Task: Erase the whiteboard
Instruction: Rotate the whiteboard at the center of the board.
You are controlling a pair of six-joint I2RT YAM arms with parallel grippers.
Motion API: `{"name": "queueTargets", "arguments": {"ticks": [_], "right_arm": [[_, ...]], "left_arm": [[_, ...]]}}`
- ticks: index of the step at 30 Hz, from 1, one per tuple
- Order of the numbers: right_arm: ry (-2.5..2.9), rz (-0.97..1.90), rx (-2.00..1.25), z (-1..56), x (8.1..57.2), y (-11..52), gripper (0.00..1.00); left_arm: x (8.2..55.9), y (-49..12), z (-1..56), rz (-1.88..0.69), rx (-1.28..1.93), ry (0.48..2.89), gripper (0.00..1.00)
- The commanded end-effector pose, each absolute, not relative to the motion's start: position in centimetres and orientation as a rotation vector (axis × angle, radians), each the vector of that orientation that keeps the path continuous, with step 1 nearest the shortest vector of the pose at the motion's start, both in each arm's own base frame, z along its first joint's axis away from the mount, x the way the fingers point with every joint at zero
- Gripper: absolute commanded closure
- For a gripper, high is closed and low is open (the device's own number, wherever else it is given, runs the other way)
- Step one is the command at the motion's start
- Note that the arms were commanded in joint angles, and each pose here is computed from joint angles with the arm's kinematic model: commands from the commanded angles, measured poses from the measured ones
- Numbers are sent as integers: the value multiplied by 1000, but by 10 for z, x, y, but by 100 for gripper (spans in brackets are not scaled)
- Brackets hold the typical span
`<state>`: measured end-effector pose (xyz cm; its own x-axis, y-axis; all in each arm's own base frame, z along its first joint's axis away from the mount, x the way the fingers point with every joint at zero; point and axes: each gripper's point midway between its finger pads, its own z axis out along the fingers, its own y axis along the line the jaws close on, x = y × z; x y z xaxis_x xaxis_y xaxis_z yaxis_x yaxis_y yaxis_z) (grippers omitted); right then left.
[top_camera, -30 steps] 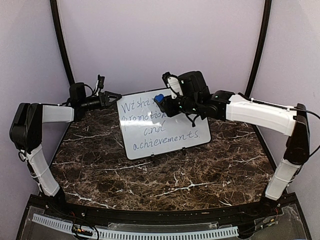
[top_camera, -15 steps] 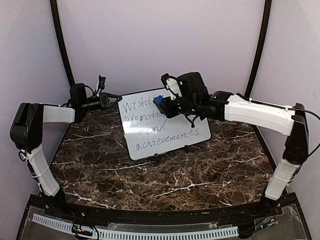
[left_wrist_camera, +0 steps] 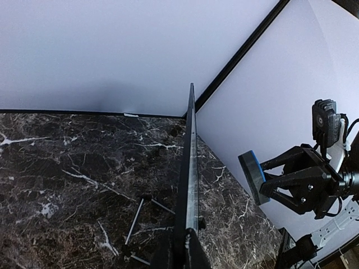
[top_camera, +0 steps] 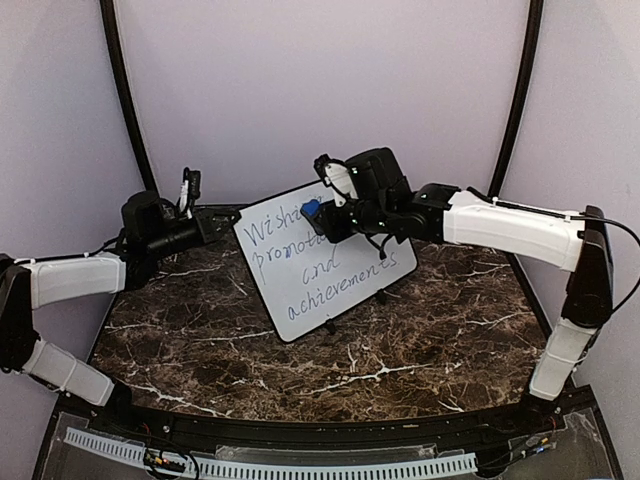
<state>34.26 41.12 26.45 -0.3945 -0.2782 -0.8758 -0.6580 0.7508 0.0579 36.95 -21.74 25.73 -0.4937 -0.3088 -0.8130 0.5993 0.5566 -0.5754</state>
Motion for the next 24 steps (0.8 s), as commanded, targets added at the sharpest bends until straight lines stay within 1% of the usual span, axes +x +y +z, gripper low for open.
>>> {"name": "queueTargets", "arguments": {"ticks": [1, 5, 10, 11, 12, 13, 14, 15, 16, 17, 18, 19, 20, 21, 22, 24], "right_arm": [[1916, 542, -707, 292, 329, 407, 71], [1903, 527, -696, 298, 326, 399, 71], [1901, 521, -692, 299, 324, 394, 71], [1902, 521, -694, 298, 324, 393, 71], [1905, 522, -696, 298, 323, 393, 71], [1905, 523, -700, 298, 323, 394, 71], [1907, 525, -704, 297, 322, 394, 71], [1908, 528, -706, 297, 321, 394, 71], [1909, 531, -712, 297, 321, 394, 71], [1909, 535, -720, 297, 319, 395, 71], [1910, 536, -727, 296, 319, 395, 71], [1910, 537, -731, 296, 318, 395, 71], [1908, 541, -735, 297, 317, 394, 71], [1908, 541, -737, 297, 316, 394, 71], [1905, 541, -738, 297, 315, 393, 71], [1903, 540, -738, 298, 314, 391, 71]], "left_arm": [[352, -197, 255, -1012, 126, 1761, 98], [333, -197, 251, -1003, 88, 1764, 93], [311, -203, 249, -1002, 88, 1761, 91], [309, -202, 252, -999, 88, 1752, 87], [307, -202, 251, -992, 92, 1759, 75], [307, -200, 253, -980, 87, 1753, 68], [307, -199, 254, -962, 97, 1758, 55], [309, -197, 263, -940, 96, 1739, 48], [311, -195, 261, -901, 110, 1758, 36], [316, -192, 275, -865, 104, 1734, 32], [319, -190, 275, -819, 124, 1751, 23], [326, -187, 292, -789, 116, 1723, 19], [329, -186, 293, -756, 126, 1742, 13], [339, -185, 307, -738, 120, 1731, 11], [344, -184, 306, -722, 127, 1762, 7], [359, -190, 311, -755, 166, 1813, 6]]}}
